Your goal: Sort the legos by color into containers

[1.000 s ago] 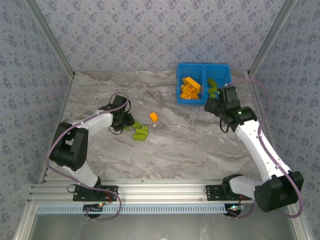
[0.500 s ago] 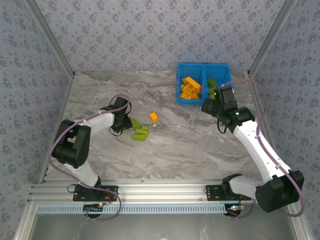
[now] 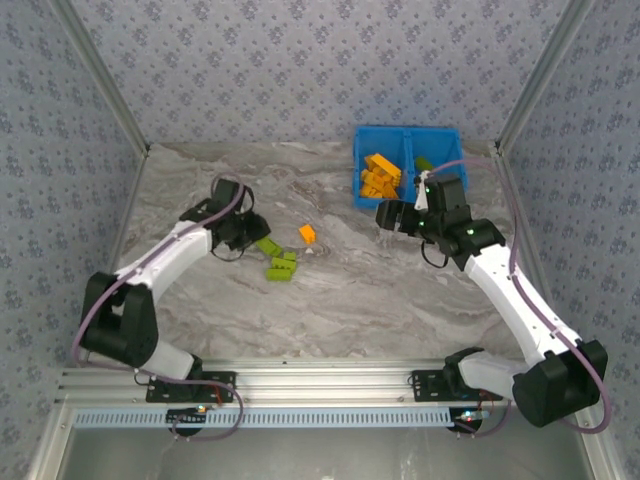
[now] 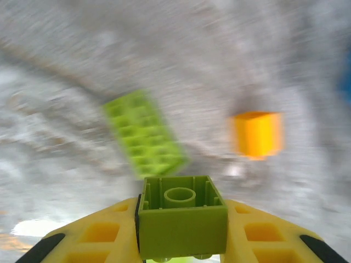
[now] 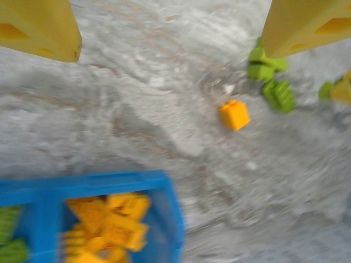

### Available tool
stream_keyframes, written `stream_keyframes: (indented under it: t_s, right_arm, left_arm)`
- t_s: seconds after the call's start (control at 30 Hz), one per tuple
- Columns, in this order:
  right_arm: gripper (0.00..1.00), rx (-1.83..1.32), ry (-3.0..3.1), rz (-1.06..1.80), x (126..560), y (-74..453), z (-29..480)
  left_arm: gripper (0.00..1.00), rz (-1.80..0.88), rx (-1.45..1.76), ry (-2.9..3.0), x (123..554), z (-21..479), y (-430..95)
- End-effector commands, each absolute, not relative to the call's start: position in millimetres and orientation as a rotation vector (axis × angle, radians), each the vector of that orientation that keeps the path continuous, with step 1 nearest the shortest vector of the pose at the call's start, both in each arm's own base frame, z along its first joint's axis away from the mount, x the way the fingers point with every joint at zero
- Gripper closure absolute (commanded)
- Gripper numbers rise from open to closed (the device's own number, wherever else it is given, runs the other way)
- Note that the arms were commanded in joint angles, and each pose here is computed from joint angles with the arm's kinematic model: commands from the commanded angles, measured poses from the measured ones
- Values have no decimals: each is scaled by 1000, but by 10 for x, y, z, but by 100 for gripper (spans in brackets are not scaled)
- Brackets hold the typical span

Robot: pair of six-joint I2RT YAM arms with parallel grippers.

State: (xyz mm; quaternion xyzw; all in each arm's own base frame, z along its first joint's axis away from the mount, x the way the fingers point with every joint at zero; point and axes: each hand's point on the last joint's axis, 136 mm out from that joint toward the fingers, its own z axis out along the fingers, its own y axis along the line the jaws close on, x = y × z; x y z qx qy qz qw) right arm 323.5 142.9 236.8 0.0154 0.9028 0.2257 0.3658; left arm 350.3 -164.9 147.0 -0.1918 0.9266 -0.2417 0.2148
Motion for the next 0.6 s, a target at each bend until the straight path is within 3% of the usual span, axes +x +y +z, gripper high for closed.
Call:
stream_keyframes:
  t_s: [0.0, 0.1, 0.3, 0.57]
  right_arm:
    - [6, -104, 2229, 736, 3134, 1657, 2588]
    - [0, -132, 2135, 817, 3088, 1678, 2752]
    - [0, -315, 1919, 1020, 2931, 1909, 3103]
    - [6, -483, 1624, 1111, 2947, 1946, 3603]
  left_arm:
    - [79, -1016, -489, 2435, 3575, 2229, -2037]
    - [80, -1211, -419, 2425, 3577, 2464, -2421]
    - [80, -1792, -333, 2296, 3515, 3087, -3336]
    - [80, -2225, -462, 2106, 3431, 3675, -3619]
